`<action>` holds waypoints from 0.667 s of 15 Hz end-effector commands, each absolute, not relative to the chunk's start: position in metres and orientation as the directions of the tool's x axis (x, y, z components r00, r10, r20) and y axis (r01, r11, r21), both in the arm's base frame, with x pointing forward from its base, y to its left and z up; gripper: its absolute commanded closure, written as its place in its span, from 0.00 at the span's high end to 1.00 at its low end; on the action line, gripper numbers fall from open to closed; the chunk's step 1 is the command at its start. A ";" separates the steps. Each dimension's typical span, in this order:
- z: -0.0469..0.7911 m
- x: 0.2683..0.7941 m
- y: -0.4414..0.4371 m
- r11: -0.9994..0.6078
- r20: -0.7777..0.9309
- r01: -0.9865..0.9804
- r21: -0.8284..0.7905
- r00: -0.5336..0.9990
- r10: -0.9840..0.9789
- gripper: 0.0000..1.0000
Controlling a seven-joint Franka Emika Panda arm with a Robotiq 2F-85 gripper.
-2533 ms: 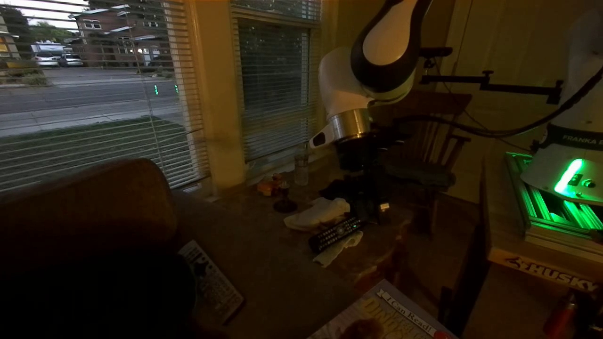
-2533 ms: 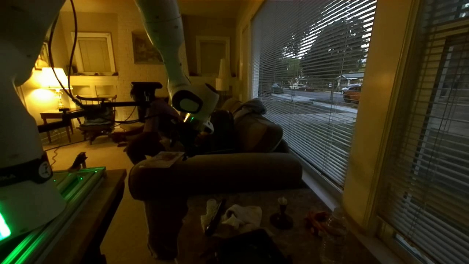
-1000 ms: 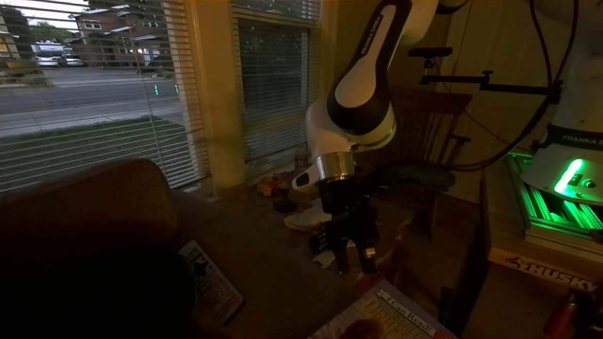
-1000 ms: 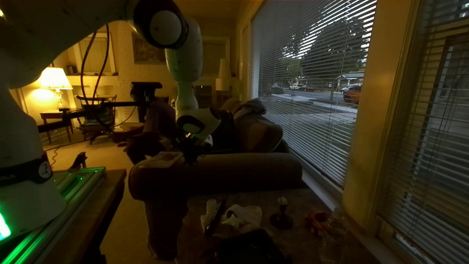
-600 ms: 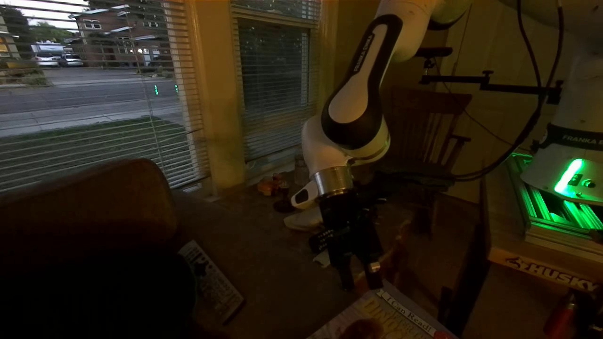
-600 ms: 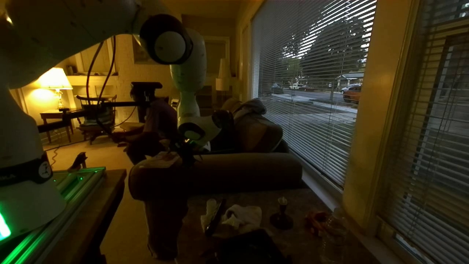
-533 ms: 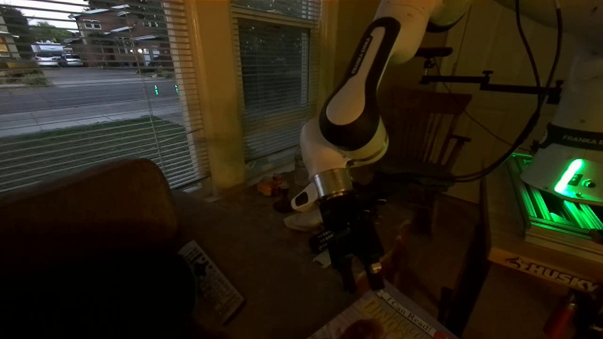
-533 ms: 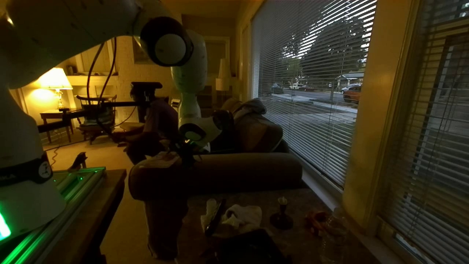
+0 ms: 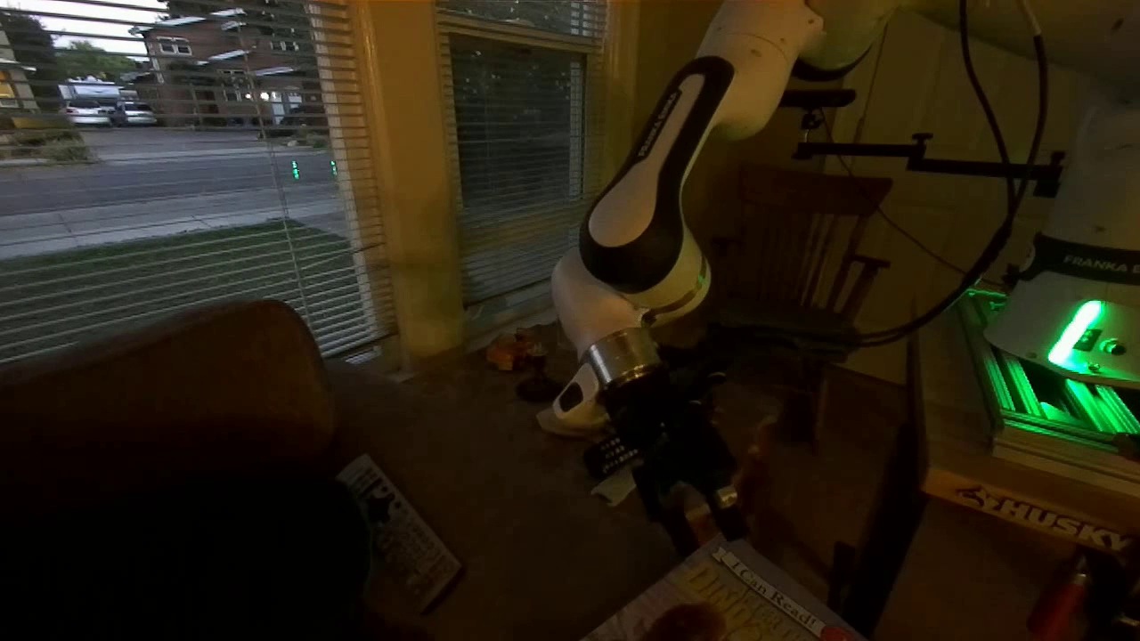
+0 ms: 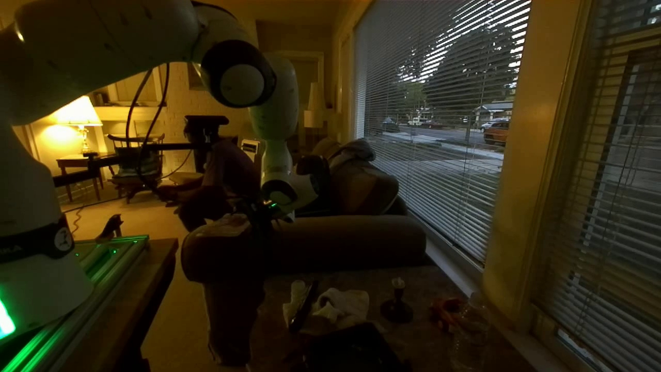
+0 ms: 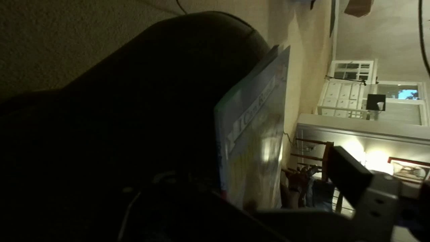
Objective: Put the book on the shelf.
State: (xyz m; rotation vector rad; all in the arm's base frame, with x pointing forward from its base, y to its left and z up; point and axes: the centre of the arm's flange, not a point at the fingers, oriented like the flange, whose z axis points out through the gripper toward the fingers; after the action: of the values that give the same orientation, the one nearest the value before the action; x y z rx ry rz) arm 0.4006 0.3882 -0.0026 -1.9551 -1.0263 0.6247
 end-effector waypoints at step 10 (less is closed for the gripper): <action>-0.026 0.405 0.396 -0.325 -0.131 0.335 -0.884 0.490 0.862 0.47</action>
State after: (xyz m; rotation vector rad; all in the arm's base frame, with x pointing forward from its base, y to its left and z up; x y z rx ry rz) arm 0.3988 0.3854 -0.0194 -1.8843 -1.0105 0.7719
